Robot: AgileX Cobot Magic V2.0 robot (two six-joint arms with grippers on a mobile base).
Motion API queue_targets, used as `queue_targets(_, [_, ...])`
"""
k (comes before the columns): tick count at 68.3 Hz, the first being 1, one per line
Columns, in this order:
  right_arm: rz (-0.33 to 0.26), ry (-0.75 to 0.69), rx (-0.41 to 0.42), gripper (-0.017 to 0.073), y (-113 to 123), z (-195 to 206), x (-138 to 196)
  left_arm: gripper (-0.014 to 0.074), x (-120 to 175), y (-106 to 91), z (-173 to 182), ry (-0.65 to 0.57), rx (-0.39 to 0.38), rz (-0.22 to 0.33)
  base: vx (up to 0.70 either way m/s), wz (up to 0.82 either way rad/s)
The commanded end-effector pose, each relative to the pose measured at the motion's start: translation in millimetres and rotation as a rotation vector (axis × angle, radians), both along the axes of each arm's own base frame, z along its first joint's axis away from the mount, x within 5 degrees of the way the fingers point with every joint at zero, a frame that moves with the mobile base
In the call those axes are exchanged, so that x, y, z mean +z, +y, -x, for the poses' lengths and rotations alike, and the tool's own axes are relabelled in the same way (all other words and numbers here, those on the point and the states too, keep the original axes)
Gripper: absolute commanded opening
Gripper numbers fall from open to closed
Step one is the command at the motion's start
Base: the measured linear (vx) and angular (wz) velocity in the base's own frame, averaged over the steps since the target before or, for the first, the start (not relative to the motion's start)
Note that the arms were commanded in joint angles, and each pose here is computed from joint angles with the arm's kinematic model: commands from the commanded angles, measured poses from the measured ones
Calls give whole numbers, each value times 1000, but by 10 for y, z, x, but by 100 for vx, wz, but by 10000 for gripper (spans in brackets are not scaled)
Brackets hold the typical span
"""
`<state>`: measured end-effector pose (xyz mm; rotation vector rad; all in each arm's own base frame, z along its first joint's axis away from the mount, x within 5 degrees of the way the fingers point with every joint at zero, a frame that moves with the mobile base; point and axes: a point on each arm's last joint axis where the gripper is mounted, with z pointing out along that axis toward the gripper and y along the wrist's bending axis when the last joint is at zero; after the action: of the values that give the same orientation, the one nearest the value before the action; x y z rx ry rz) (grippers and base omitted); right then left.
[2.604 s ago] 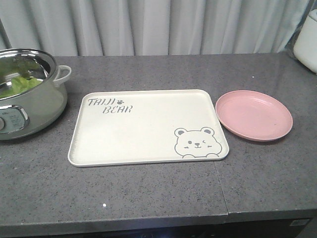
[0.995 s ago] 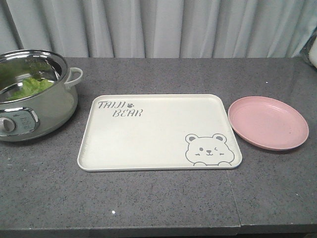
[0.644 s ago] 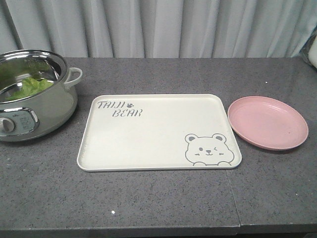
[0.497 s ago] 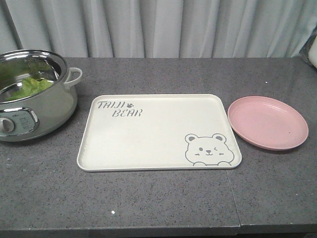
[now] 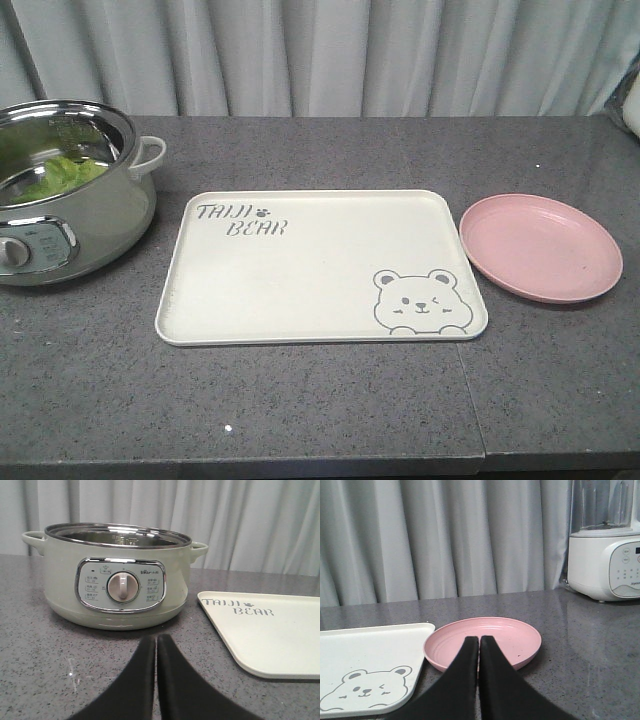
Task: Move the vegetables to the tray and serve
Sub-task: 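Creep the base up to the counter edge and stop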
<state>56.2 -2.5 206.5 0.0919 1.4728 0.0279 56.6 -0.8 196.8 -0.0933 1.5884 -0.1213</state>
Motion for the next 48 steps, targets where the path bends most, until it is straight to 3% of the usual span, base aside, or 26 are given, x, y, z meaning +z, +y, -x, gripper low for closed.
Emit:
queue_targets(1, [11, -81, 2, -3, 4, 8, 37, -6, 32, -8, 4, -100, -10, 53, 0, 0])
queue_targets(7, [-19, -102, 4, -3, 2, 11, 55, -6, 81, -10, 10, -144, -18, 115, 0, 0])
queue_targets(21, [-22, -165, 8, -3, 5, 24, 111, -6, 118, -13, 16, -186, -23, 118, 0, 0])
queue_targets(24, [-58, -167, 14, -3, 4, 24, 112, -6, 139, -14, 20, -208, -28, 146, 0, 0])
queue_targets(29, [-193, -154, 30, -3, -2, 20, 94, -6, 173, -13, 27, -244, -38, 221, 0, 0])
queue_targets(33, [-268, -135, 38, -3, -3, 16, 75, -6, 206, -11, 35, -278, -49, 298, 0, 0])
queue_targets(41, [-309, -165, 50, -3, -1, 41, 230, -6, 315, -12, 71, -390, -91, 416, 0, 0])
queue_targets(48, [-299, -182, 52, -3, 2, 84, 650, -6, 453, -15, 140, -550, -142, 459, 0, 0])
